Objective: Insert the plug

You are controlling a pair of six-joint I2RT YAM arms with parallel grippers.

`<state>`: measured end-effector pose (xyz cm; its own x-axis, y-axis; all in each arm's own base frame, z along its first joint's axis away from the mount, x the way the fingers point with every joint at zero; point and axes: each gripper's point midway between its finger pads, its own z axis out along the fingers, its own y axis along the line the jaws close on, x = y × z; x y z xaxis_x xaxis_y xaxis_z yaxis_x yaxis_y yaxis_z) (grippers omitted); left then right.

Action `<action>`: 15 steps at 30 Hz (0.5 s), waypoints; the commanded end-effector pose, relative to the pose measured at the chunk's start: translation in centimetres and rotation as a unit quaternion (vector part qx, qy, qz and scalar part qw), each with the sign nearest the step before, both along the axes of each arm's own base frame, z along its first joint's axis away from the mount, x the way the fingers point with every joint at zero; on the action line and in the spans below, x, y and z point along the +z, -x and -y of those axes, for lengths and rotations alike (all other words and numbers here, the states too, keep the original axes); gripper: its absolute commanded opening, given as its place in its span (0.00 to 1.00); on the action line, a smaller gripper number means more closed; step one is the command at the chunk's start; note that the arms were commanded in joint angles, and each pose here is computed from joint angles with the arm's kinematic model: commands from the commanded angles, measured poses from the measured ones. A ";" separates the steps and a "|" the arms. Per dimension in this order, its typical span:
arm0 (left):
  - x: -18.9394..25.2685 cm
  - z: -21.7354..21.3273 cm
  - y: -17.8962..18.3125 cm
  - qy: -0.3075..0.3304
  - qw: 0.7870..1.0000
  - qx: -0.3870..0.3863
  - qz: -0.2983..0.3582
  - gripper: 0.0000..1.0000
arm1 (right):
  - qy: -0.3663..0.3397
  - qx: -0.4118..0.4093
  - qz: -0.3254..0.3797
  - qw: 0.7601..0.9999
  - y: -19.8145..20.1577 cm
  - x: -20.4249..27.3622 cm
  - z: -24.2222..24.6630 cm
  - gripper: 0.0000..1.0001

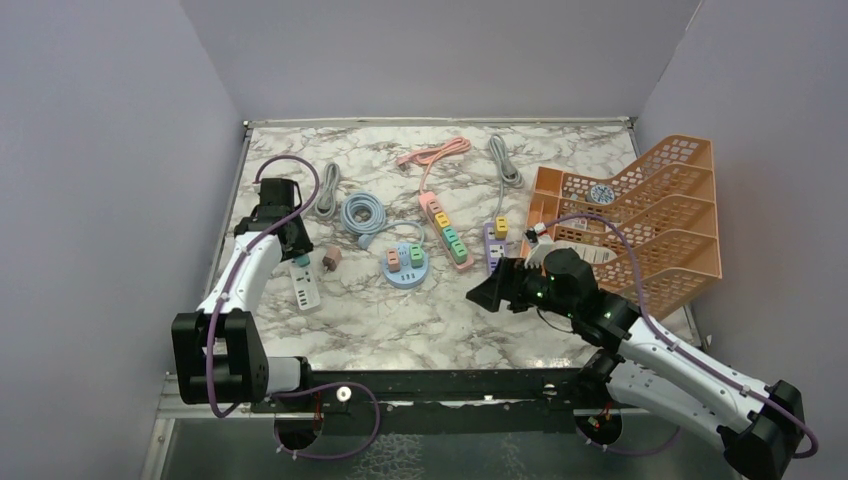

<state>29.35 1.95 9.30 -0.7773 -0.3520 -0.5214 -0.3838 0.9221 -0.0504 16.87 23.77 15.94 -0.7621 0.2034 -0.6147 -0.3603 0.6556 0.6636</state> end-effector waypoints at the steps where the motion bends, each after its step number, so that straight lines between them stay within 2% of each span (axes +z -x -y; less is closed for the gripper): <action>1: 0.3 0.0 -1.1 0.000 1.000 -0.015 0.008 0.00 | 0.078 -0.052 0.024 0.995 -1.3 -0.9 3.0 0.84; 8: 0.7 -0.9 -1.8 -0.026 0.999 -0.021 0.003 0.00 | 0.089 -0.052 0.023 0.994 -1.1 -1.6 3.3 0.84; 15: 0.4 -0.8 -1.1 -0.022 0.999 -0.024 -0.024 0.00 | 0.094 -0.051 0.023 0.994 -1.2 -1.7 3.3 0.84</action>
<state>30.83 2.23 9.37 -0.8000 -0.2987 -0.5204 -0.3390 0.9406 -0.0188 17.34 20.64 13.03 -0.7454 0.1488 -0.6498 -0.3045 0.7912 0.5304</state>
